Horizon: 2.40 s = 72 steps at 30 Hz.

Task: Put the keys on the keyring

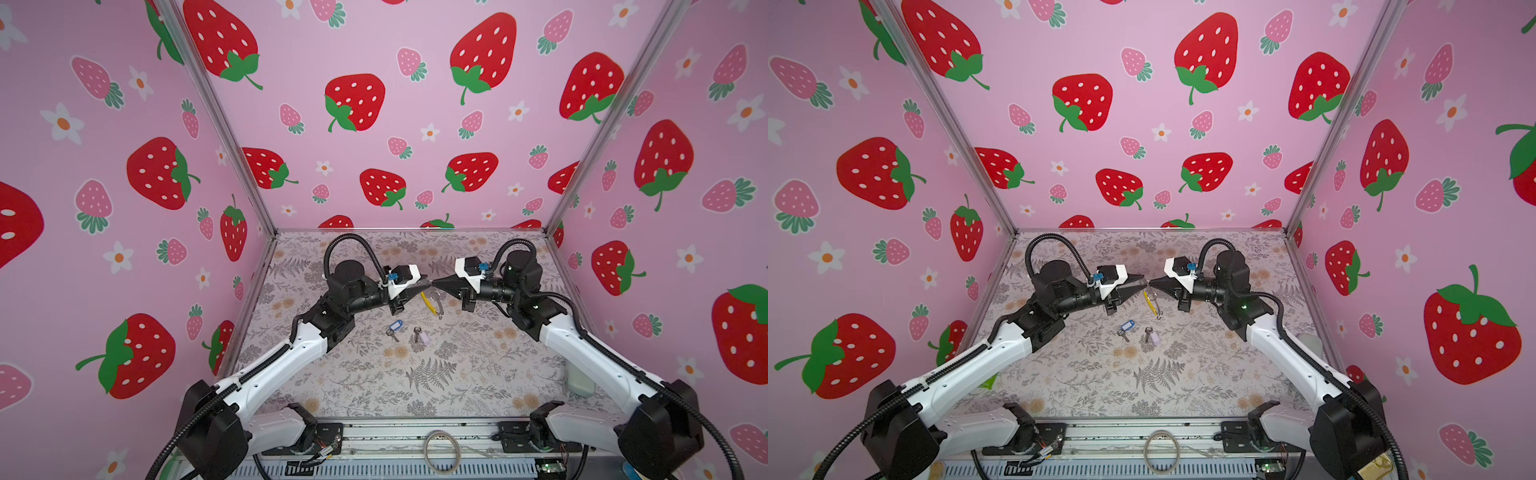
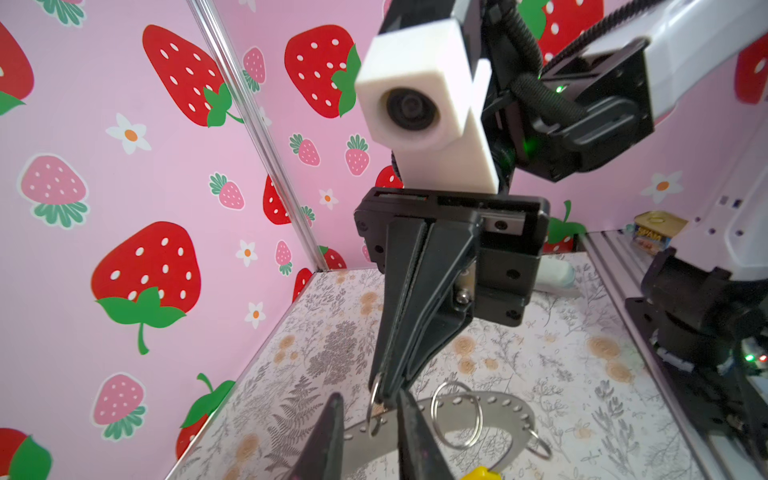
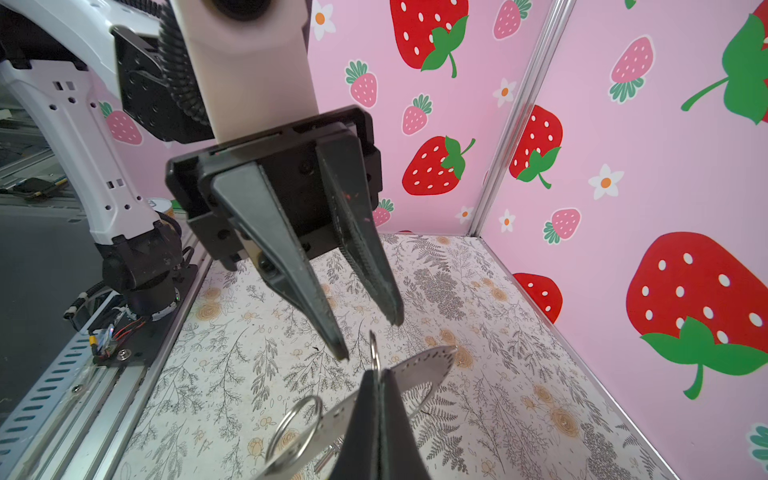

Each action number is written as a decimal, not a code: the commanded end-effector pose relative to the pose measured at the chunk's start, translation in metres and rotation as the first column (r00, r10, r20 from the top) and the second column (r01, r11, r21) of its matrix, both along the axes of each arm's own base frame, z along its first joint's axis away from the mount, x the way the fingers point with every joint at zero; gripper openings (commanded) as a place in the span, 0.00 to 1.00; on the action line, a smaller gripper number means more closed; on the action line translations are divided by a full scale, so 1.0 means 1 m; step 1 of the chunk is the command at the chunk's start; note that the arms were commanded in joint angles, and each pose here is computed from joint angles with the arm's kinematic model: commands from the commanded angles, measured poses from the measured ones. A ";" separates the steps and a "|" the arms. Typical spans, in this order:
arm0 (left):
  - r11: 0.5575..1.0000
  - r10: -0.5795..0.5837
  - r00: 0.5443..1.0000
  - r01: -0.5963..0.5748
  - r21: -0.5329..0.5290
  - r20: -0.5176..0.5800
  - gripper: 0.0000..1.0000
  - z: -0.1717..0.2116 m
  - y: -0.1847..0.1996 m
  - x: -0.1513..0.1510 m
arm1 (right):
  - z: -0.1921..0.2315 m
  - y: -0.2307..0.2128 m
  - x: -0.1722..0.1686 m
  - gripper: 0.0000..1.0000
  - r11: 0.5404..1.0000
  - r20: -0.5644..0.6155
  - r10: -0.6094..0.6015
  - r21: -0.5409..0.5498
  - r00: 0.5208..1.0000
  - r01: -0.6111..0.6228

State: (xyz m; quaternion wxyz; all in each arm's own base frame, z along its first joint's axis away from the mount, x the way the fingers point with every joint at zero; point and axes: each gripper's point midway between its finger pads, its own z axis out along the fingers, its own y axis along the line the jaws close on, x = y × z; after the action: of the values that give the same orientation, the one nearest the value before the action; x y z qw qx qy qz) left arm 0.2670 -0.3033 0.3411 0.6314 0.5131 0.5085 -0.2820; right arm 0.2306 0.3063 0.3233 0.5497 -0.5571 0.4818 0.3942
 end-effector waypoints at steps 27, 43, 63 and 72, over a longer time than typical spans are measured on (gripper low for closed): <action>0.995 -0.009 0.999 0.013 0.095 -0.053 0.29 -0.018 0.016 -0.011 | 0.004 -0.015 -0.013 0.00 0.965 0.720 -0.243 0.109 0.650 0.240; 0.990 0.046 0.997 -0.054 0.129 0.063 0.25 -0.008 0.002 -0.007 | 0.006 -0.014 -0.021 0.00 0.967 0.762 -0.234 0.116 0.604 0.228; 0.972 0.017 0.972 -0.070 0.224 0.232 0.23 0.000 -0.010 -0.018 | -0.001 -0.010 -0.017 0.00 0.971 0.696 -0.202 0.048 0.689 0.235; 0.947 -0.006 0.965 -0.078 0.311 0.262 0.27 -0.010 -0.009 -0.021 | 0.003 -0.010 -0.015 0.00 0.969 0.681 -0.208 0.046 0.703 0.242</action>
State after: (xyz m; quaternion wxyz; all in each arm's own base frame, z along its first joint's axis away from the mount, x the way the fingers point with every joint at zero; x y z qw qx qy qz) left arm 0.2450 -0.3141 0.3208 0.6031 0.6189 0.4833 -0.1404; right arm 0.2174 0.2968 0.3086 0.7072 -0.6197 0.3304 0.0820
